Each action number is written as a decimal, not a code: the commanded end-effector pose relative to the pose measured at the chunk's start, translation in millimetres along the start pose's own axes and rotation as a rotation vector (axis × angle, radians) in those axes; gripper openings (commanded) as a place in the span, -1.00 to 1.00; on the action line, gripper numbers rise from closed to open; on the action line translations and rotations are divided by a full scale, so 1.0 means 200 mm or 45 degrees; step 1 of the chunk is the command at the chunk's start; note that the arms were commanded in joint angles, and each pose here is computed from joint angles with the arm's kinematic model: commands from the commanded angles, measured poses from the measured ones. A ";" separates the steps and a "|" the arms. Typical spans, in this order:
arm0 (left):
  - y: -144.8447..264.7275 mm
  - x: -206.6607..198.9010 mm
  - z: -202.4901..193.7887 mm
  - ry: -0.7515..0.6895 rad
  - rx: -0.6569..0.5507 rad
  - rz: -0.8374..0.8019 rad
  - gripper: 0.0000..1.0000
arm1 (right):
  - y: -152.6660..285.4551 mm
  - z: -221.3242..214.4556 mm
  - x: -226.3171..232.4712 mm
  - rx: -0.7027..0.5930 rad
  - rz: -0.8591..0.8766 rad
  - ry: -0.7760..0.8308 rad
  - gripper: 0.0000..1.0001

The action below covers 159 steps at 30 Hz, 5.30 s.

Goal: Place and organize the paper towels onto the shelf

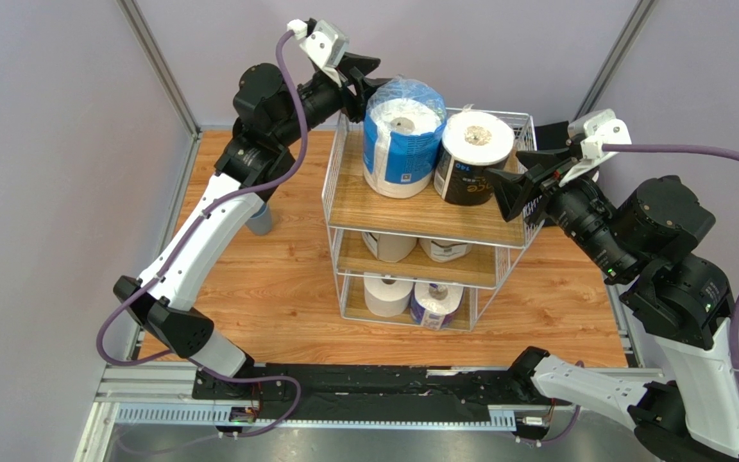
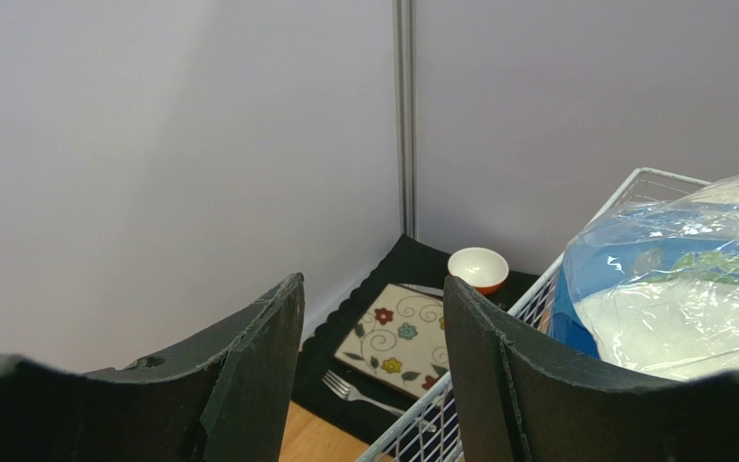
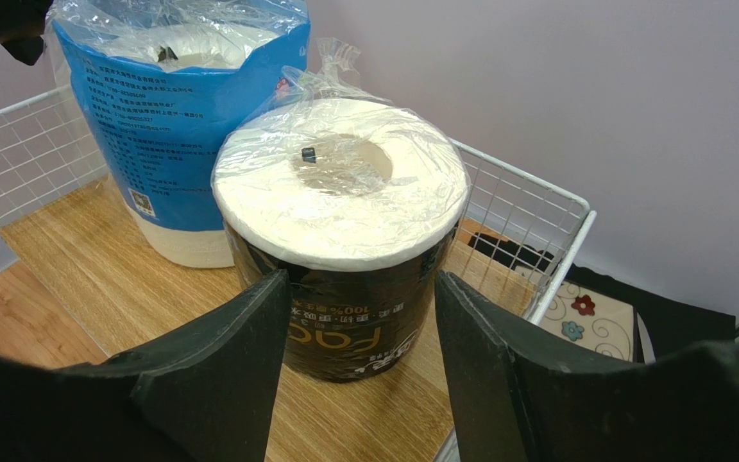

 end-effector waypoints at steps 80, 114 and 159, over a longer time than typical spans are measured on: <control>1.76 -0.20 -1.27 0.446 0.734 1.266 0.91 | 0.73 -1.24 -0.17 0.323 -0.660 -0.981 0.94; 1.70 -0.22 -1.34 0.451 0.788 1.178 0.94 | 0.54 -0.86 -0.35 0.039 -0.985 -0.802 0.99; 1.66 -0.27 -1.40 0.545 0.821 1.090 0.96 | 0.46 -0.50 0.31 0.063 0.612 -0.796 0.98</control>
Point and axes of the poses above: each gripper's point midway between its finger pads, its own y axis back along the fingers, its own x axis along the line the jaws close on, z = x × y, the point moved 5 cm from there along y, back along the fingers, and after that the axes turned 3 degrees about -y, right-handed, at the moved point
